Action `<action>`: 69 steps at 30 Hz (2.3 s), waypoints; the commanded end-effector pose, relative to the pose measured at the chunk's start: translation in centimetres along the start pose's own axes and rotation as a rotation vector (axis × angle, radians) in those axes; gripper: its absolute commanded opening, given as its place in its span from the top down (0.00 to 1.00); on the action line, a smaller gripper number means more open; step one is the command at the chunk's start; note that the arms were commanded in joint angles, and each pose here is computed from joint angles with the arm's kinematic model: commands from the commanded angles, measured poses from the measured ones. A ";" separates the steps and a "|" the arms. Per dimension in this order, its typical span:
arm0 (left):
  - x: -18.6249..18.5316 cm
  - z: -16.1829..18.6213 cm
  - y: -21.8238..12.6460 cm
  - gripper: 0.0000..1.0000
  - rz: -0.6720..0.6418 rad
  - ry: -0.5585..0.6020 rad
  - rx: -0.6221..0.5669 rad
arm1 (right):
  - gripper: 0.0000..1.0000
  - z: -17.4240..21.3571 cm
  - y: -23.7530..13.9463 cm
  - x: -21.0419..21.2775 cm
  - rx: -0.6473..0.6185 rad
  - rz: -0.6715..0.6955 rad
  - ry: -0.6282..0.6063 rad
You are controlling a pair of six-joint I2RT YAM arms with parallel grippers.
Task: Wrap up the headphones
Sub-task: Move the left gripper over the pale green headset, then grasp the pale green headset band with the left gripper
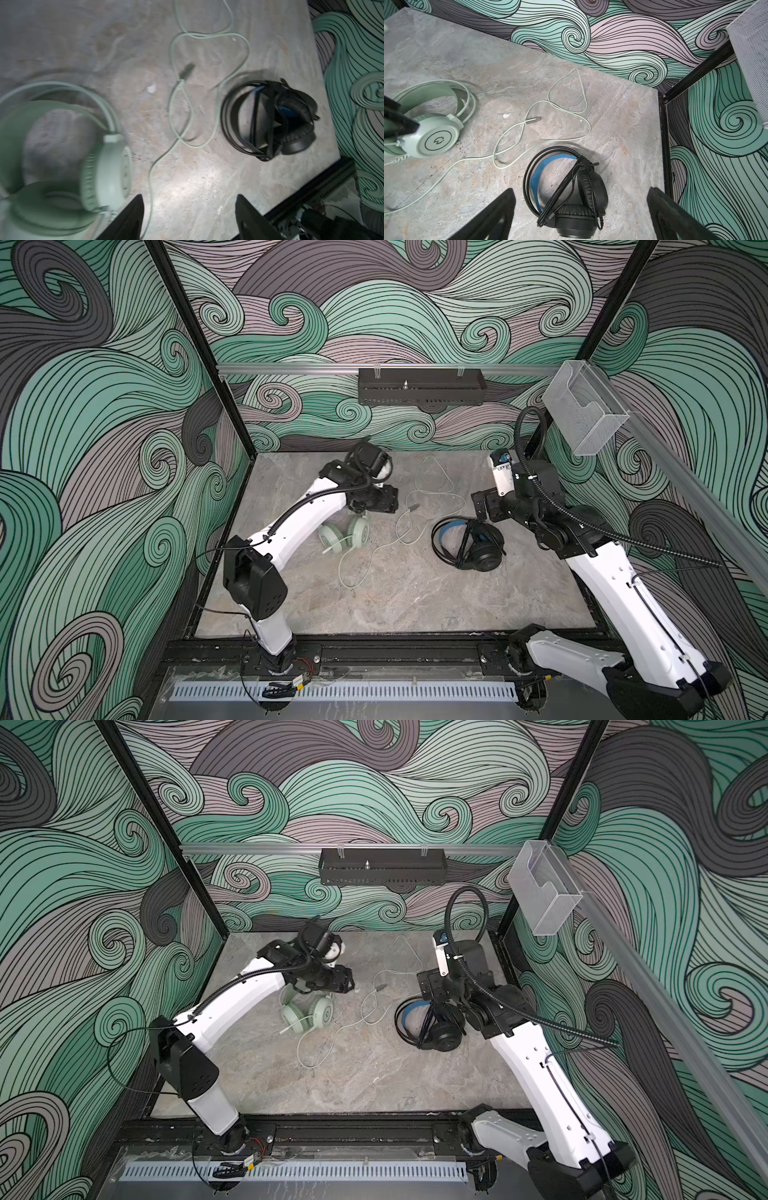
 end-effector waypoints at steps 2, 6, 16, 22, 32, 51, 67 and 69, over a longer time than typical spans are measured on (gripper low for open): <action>7.6 -0.3 -1.3 0.28 -0.129 -0.120 0.004 | 0.00 0.1 0.3 1.5 0.020 -0.067 -0.002; 14.1 -0.3 0.0 0.28 -0.229 -0.260 0.062 | 0.00 0.1 0.7 3.4 0.031 -0.116 -0.033; 19.0 0.7 7.5 0.28 -0.244 -0.403 0.262 | 0.00 -0.2 1.2 4.9 0.032 -0.158 -0.063; 20.9 1.1 9.8 0.26 -0.339 -0.434 0.293 | 0.00 -0.1 1.3 4.8 0.028 -0.150 -0.071; 22.4 2.5 12.3 0.39 -0.321 -0.525 0.323 | 0.00 -0.9 1.4 5.0 0.004 -0.158 -0.073; 21.0 7.5 10.9 0.67 -0.260 -0.732 0.249 | 0.01 -0.6 1.2 4.9 -0.004 -0.155 -0.075; 9.8 12.3 11.5 0.43 -0.158 -0.630 0.274 | 0.00 -0.2 1.2 4.9 -0.006 -0.158 -0.069; 9.4 12.9 10.8 0.37 -0.157 -0.613 0.271 | 0.00 0.0 1.2 4.9 -0.003 -0.157 -0.067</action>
Point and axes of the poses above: each gripper's point midway between its finger pads, its own y axis out along the fingers, its own x axis along the line the jaws close on, z = x × y, the point moved 9 cm from there along -y, back along the fingers, and after that the axes turned 1 degree about -y, right-handed, at the moved point
